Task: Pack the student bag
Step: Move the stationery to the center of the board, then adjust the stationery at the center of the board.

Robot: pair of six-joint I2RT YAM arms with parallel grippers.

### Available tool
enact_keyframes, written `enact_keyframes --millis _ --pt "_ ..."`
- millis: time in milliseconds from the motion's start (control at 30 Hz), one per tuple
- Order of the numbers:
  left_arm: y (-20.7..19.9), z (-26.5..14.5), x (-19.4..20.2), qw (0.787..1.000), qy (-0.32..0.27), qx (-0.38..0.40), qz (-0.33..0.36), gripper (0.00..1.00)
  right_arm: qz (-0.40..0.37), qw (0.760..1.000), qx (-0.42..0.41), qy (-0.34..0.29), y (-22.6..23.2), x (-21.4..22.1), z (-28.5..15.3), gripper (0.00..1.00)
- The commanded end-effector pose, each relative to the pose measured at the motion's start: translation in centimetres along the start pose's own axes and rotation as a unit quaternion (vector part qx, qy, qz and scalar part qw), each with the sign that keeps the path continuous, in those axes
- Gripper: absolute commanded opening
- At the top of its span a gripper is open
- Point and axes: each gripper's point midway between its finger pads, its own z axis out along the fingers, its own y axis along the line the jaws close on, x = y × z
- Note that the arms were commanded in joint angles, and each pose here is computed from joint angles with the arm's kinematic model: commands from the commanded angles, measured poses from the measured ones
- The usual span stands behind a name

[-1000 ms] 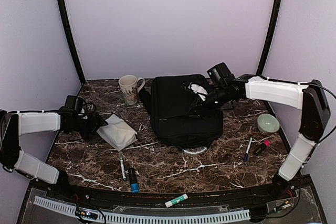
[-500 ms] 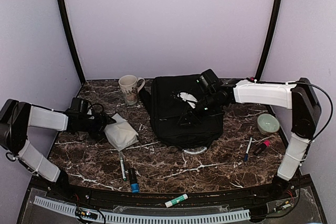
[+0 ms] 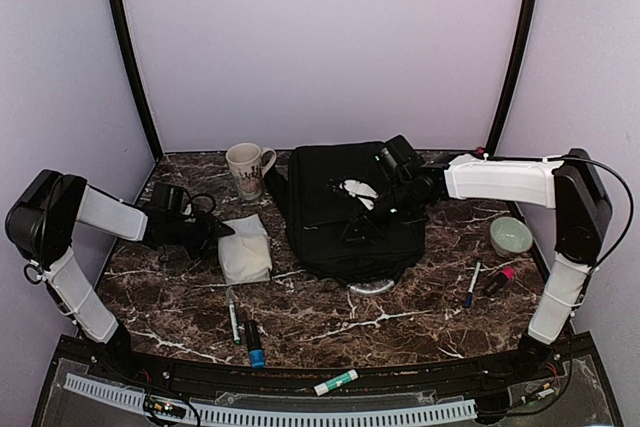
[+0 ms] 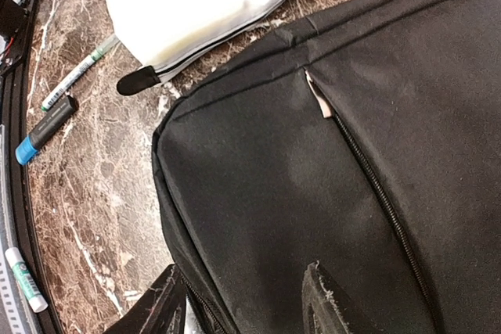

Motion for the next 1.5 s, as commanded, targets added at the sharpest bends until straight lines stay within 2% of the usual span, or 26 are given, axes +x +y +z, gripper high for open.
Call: enact_keyframes --millis 0,167,300,433,500,633,800,900,967,1167,1333,1467 --pt "-0.8 0.3 0.3 1.000 0.009 0.010 0.021 0.43 -0.011 1.000 0.019 -0.005 -0.2 0.0 -0.4 0.50" --pt "-2.5 0.2 0.6 0.998 0.016 0.037 0.051 0.29 -0.011 1.000 0.020 -0.005 -0.4 -0.1 -0.4 0.50" --pt "-3.0 0.5 1.5 0.996 0.029 0.042 0.069 0.25 -0.006 1.000 0.000 -0.014 0.1 -0.9 0.0 0.50" --pt "-2.6 0.6 1.7 0.996 0.032 0.031 0.074 0.24 0.006 0.999 -0.039 -0.027 1.1 -3.6 0.5 0.50" --pt "-2.2 0.4 1.6 0.997 0.031 0.017 0.076 0.31 0.007 0.998 -0.056 -0.028 2.0 -5.2 1.2 0.49" --pt "-2.3 -1.3 1.1 0.995 0.004 -0.013 0.095 0.55 0.031 0.996 -0.079 -0.039 3.1 -8.0 3.0 0.49" --pt "-2.5 -3.9 0.4 0.991 -0.036 -0.044 0.118 0.65 0.073 0.989 -0.119 -0.038 4.7 -10.5 6.3 0.48" --pt "-2.7 -3.3 0.8 0.993 -0.020 -0.031 0.116 0.66 0.109 0.986 -0.125 -0.020 4.8 -10.6 9.1 0.48" --pt "-2.5 -2.5 0.9 0.993 -0.009 -0.030 0.112 0.66 0.136 0.986 -0.099 -0.005 3.4 -10.2 11.0 0.49" --pt "-1.9 -1.0 1.7 0.994 0.011 -0.030 0.100 0.65 0.195 0.980 -0.010 0.031 -0.2 -7.5 14.0 0.59" --pt "-0.5 -0.2 2.9 0.994 0.029 -0.040 0.098 0.61 0.223 0.974 0.001 0.044 -0.6 -5.8 14.8 0.67" --pt "0.2 0.5 3.8 0.994 0.044 -0.037 0.095 0.55 0.249 0.967 -0.020 0.054 -0.3 -4.8 16.0 0.73"
